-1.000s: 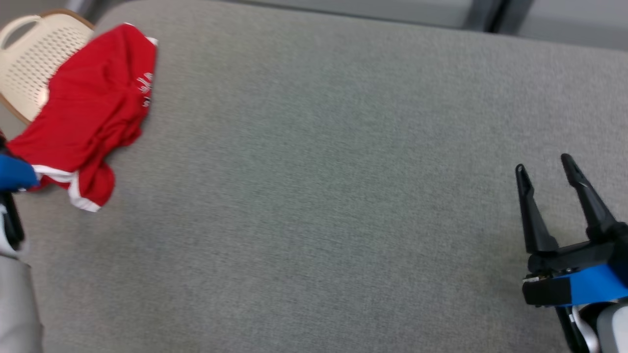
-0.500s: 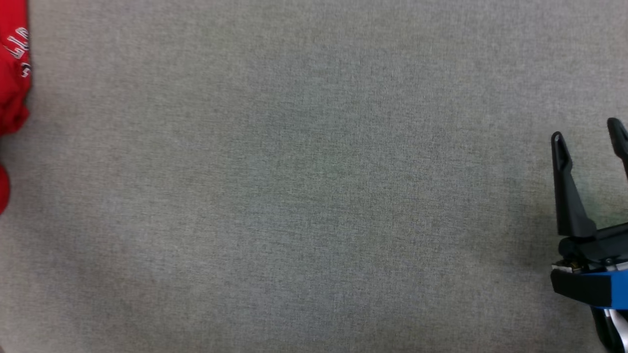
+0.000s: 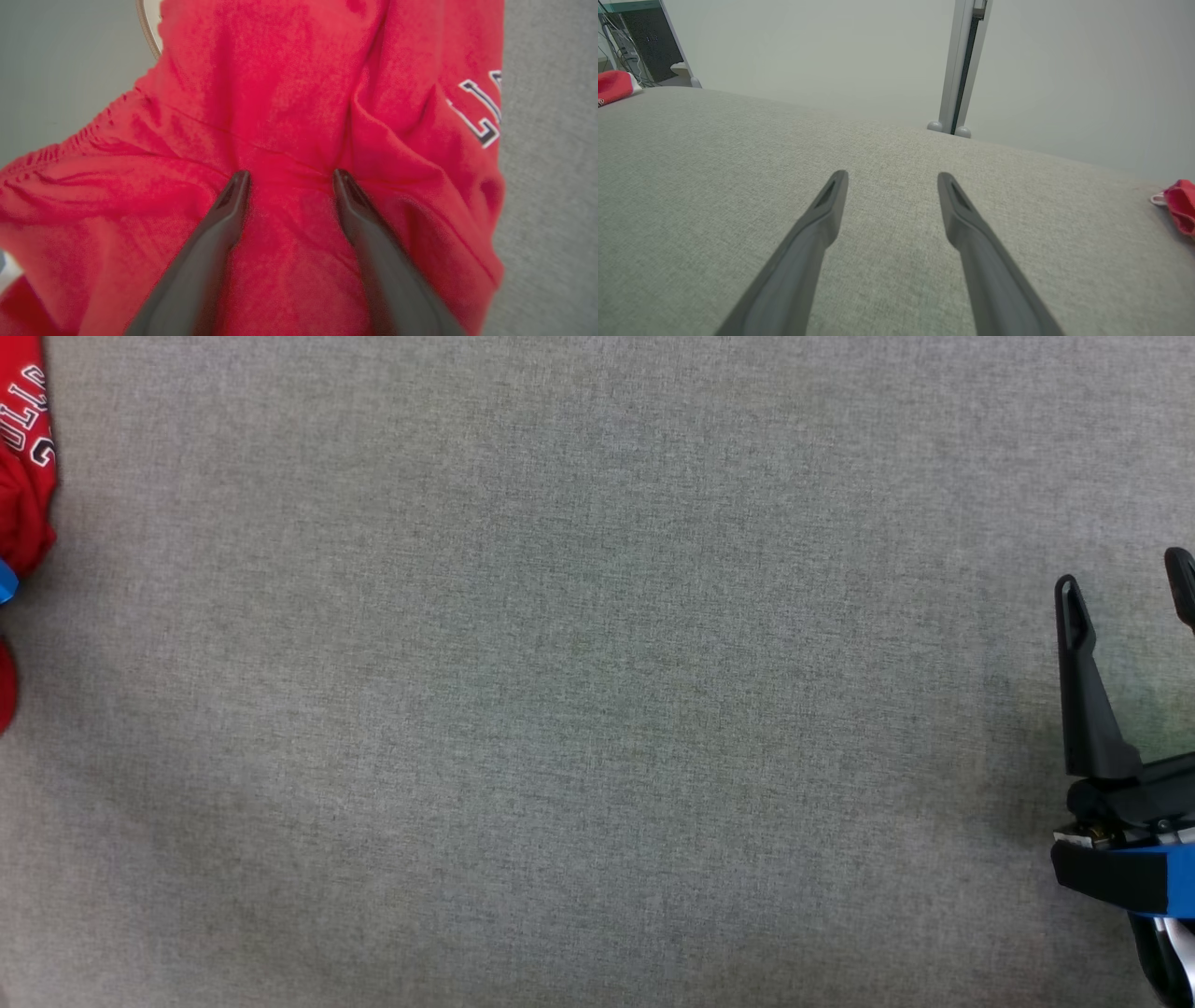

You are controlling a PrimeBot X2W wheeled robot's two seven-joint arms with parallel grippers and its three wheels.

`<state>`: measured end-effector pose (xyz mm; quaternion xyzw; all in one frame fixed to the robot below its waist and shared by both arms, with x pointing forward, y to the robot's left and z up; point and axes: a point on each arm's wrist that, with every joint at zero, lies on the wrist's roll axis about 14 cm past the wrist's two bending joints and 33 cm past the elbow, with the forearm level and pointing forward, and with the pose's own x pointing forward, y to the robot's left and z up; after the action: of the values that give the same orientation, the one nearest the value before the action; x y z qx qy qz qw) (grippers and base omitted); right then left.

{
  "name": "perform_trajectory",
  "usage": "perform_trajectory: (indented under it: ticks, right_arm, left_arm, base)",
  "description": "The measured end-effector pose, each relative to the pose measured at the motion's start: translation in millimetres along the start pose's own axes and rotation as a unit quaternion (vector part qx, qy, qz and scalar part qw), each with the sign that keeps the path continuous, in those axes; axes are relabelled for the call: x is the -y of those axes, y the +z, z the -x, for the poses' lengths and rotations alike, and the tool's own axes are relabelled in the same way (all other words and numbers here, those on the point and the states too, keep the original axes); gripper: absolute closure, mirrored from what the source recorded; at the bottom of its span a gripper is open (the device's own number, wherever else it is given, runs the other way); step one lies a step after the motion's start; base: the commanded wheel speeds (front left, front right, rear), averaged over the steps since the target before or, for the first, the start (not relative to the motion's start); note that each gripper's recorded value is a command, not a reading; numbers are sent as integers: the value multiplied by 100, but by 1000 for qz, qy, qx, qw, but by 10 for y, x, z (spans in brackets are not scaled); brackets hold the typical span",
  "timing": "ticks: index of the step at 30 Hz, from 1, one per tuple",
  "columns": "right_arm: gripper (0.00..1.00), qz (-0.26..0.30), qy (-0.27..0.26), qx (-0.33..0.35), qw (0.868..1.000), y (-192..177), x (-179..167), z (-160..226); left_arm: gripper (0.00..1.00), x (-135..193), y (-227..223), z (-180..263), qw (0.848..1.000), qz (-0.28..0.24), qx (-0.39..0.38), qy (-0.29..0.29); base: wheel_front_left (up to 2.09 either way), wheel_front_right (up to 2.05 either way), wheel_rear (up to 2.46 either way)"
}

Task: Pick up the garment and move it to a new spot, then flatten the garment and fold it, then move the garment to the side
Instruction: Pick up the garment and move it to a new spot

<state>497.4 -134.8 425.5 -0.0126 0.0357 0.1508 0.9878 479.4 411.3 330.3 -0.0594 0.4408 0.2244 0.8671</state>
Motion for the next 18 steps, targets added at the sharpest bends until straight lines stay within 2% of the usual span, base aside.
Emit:
perform_trajectory:
  ticks: [1,2,6,11,15,18]
  right_arm:
    - [0,0,1,0,1000,-1,-6,-1]
    - [0,0,1,1,1000,9,-9,-4]
    - [0,2,-3,5,1000,52,24,9]
    - [0,3,-13,13,1000,120,64,58]
    - [0,-5,-19,24,1000,205,57,117]
    - [0,-12,-24,38,999,295,32,176]
  left_arm:
    - [73,6,-20,3,1000,2,-9,-2]
    - [100,36,-41,4,1000,8,-17,-7]
    - [100,120,-46,15,999,7,-29,-20]
    - [100,165,49,65,999,-1,7,-32]
    - [100,300,456,213,994,-19,96,-54]
    - [100,370,881,429,980,-36,186,-67]
  base:
    - [0,0,0]
    - [0,0,0]
    - [0,0,0]
    - [0,0,0]
    - [0,0,0]
    - [0,0,0]
